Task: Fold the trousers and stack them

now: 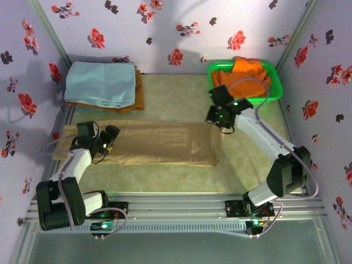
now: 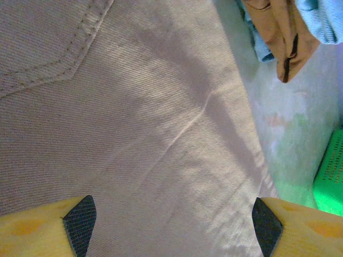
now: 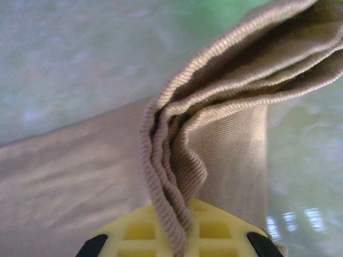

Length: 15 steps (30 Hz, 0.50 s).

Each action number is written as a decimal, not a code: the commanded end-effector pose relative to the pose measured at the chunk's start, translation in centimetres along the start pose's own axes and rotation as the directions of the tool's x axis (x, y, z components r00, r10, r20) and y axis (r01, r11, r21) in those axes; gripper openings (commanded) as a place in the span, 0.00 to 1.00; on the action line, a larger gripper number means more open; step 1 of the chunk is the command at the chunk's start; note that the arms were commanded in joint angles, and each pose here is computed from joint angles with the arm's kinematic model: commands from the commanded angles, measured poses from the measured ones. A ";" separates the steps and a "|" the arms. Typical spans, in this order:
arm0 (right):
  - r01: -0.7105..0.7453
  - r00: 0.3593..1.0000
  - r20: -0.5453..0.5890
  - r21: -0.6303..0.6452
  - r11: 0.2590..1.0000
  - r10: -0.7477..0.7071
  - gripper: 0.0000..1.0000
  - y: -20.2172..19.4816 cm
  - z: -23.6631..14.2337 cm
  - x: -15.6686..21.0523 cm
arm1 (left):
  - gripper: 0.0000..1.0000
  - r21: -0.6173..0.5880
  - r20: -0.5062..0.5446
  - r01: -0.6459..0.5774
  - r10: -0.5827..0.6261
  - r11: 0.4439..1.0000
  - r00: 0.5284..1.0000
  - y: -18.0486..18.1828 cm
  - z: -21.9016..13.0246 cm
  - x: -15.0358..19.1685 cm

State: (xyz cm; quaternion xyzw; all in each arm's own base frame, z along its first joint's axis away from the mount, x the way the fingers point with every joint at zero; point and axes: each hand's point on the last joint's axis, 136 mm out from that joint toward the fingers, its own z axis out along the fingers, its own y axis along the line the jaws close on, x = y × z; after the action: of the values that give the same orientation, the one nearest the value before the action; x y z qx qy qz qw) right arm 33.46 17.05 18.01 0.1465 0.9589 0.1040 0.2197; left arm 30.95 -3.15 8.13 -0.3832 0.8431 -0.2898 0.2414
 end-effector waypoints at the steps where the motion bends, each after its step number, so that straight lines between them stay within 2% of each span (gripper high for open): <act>1: 0.017 1.000 -0.010 0.025 1.000 -0.017 0.00 3.9 0.8 2.1 | 0.81 0.024 -0.006 -0.018 0.018 1.000 1.000 -0.9 0.2 -0.3; 7: 0.083 0.996 -0.036 -0.047 0.995 -0.085 0.00 11.9 2.8 5.2 | 0.81 0.036 -0.027 -0.007 0.008 0.999 1.000 -0.8 0.7 0.0; 15: 0.144 0.985 -0.088 -0.084 0.986 -0.152 0.00 18.2 5.4 9.0 | 0.81 0.054 -0.036 -0.006 0.008 0.999 0.999 -1.2 0.5 0.1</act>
State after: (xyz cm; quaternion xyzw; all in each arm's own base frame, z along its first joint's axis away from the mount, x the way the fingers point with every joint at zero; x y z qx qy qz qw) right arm 32.67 36.55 14.31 0.0494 0.9726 0.1309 0.1856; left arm 31.30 -3.69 7.83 -0.3770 0.8431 -0.3048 0.2327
